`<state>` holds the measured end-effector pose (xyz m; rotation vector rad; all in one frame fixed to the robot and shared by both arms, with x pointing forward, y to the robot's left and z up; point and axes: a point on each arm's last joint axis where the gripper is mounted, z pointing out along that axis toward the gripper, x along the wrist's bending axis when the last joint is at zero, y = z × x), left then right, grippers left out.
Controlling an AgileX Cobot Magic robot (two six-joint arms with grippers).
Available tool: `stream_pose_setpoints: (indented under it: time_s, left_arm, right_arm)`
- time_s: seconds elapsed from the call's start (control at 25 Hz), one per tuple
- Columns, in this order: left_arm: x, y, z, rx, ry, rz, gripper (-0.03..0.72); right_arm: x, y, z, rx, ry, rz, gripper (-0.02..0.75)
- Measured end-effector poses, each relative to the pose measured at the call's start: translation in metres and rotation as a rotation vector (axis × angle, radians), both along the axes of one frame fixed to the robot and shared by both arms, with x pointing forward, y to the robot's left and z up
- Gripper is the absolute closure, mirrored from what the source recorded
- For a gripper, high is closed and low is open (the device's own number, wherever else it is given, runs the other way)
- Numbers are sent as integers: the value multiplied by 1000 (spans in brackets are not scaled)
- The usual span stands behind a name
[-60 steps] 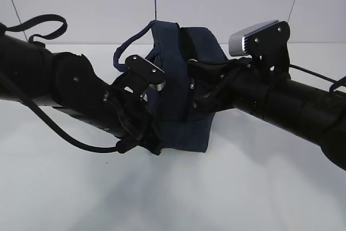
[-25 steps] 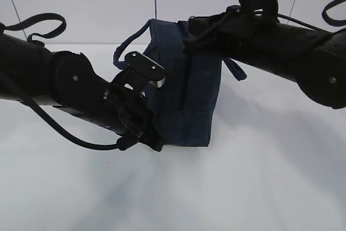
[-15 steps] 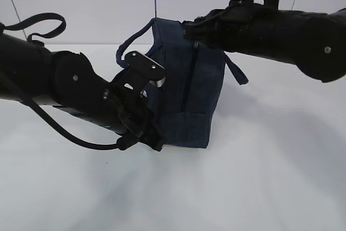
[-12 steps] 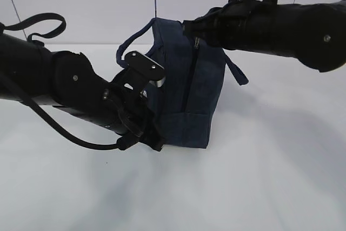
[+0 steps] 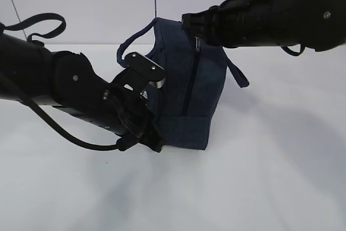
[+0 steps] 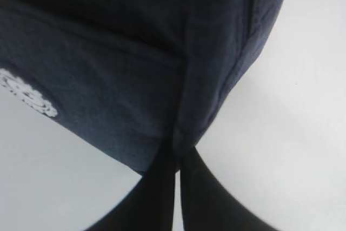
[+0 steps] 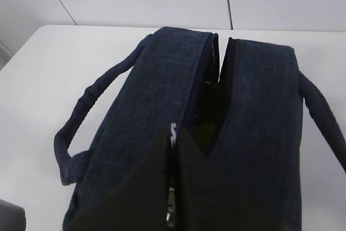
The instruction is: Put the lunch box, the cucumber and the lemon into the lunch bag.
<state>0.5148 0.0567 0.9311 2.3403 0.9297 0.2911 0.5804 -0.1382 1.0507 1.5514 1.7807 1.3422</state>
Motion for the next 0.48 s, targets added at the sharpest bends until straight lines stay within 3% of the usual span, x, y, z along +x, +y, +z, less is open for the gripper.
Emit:
stream_pose_setpoints:
  time_s: [0.48]
  left_arm:
    - [-2,0,-1,-18,34,23,698]
  right_arm:
    - [-1,0,-2,51,59,-25,720]
